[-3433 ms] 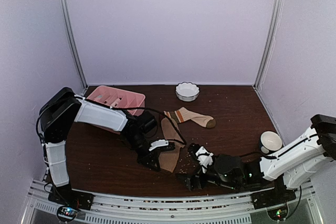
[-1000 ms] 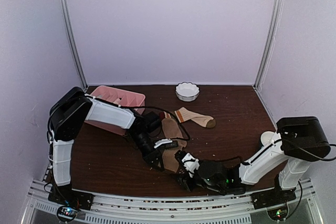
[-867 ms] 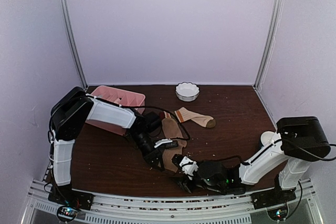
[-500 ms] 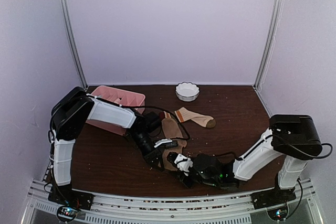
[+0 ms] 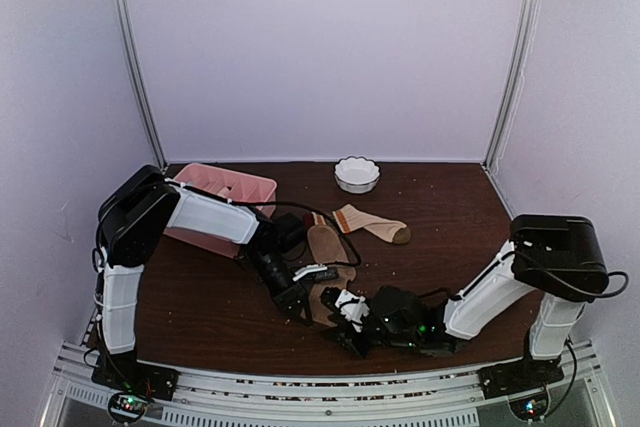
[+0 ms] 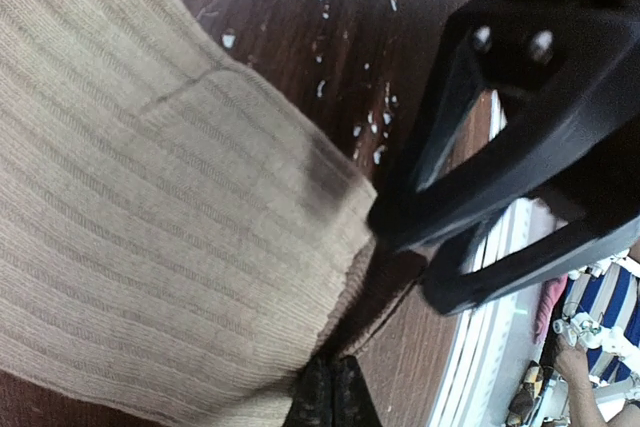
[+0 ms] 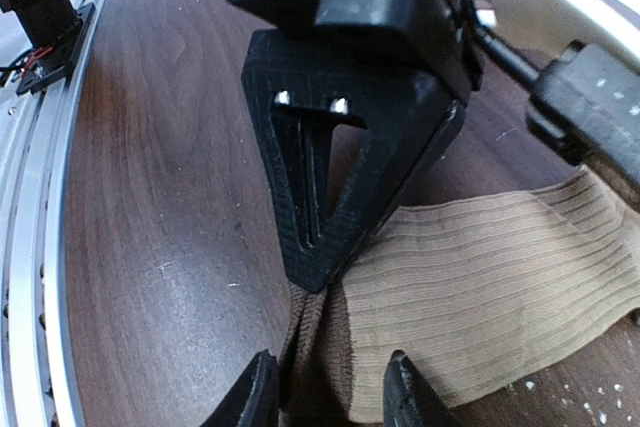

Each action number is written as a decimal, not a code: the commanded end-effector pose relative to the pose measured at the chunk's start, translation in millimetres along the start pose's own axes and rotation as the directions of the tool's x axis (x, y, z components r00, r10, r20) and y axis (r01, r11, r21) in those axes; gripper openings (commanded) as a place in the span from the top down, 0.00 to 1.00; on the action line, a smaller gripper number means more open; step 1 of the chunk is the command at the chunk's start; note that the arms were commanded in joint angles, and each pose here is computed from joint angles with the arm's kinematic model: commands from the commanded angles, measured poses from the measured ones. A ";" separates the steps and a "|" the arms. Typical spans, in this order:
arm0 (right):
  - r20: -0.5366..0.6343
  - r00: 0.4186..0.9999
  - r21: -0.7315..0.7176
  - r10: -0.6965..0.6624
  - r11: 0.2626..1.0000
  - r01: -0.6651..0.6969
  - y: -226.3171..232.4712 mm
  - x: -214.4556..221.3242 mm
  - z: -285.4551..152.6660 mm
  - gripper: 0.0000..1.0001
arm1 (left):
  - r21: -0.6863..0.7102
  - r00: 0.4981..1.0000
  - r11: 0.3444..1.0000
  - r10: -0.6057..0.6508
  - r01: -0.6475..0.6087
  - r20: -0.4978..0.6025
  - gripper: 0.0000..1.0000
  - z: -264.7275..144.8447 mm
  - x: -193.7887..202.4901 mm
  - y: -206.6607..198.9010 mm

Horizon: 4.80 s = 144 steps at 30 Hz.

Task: Roll the socks
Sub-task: Roll the sock at the center of the board.

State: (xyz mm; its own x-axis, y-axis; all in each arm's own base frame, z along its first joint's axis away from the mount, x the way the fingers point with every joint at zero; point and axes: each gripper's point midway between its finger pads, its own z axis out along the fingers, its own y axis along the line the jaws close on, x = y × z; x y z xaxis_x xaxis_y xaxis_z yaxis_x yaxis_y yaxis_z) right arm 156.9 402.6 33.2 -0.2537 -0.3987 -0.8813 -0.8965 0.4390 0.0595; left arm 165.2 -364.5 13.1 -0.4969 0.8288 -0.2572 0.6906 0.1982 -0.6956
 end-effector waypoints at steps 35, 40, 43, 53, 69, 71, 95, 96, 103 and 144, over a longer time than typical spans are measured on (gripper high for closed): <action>-0.075 0.937 -0.185 0.342 0.918 -0.350 10.6 20.6 10.9 1.00 | -0.209 0.998 0.977 0.033 -0.044 -0.059 0.94 -6.3 15.5 41.6; -0.179 0.879 -0.128 0.442 0.875 -0.466 1.3 46.1 14.2 1.00 | -0.338 0.966 0.908 0.259 -0.249 -0.017 0.67 -40.9 1.1 27.2; -0.236 0.850 -0.104 0.472 0.857 -0.505 2.1 60.3 13.2 1.00 | -0.406 0.912 0.833 0.410 -0.376 -0.005 0.58 -62.2 -6.6 12.3; -0.375 0.716 0.051 0.589 0.785 -0.618 -11.5 96.6 14.0 1.00 | -0.344 0.684 0.616 0.720 -0.709 -0.118 0.54 -47.8 13.7 -35.3; -0.495 0.413 0.217 0.764 0.569 -0.793 -8.7 142.0 5.2 1.00 | -0.448 0.503 0.349 0.814 -0.823 -0.290 0.65 -23.3 0.3 -13.0; -0.497 0.401 0.219 0.769 0.558 -0.800 -9.0 141.9 5.5 1.00 | -0.444 0.504 0.349 0.810 -0.825 -0.301 0.66 -19.5 -0.6 -8.5; -0.446 0.525 0.163 0.725 0.642 -0.749 -18.5 115.0 1.5 0.93 | -0.325 0.780 0.709 0.583 -0.626 -0.229 0.99 -3.3 16.4 17.1; -0.426 0.552 0.148 0.717 0.657 -0.739 -19.2 108.6 -0.1 0.91 | -0.313 0.806 0.743 0.554 -0.592 -0.209 1.00 -5.8 18.2 18.7; -0.260 0.750 0.132 0.609 0.791 -0.597 -31.0 77.0 -17.9 0.68 | -0.150 0.918 0.907 0.378 -0.393 -0.119 1.00 -8.1 24.3 7.1; -0.193 0.788 0.040 -0.584 0.798 0.601 51.6 13.2 -26.7 0.28 | -0.052 0.959 0.996 0.050 -0.067 -0.278 1.00 22.9 15.2 25.2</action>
State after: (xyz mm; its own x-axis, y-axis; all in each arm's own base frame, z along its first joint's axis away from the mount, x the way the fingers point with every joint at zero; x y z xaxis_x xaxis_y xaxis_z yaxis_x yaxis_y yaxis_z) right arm 95.4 382.9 46.4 0.1070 -0.6880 -0.7178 -0.8447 0.3180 -0.4306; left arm 158.0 -364.5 11.8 -0.3348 0.9298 -0.1529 0.7010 0.1373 -0.6999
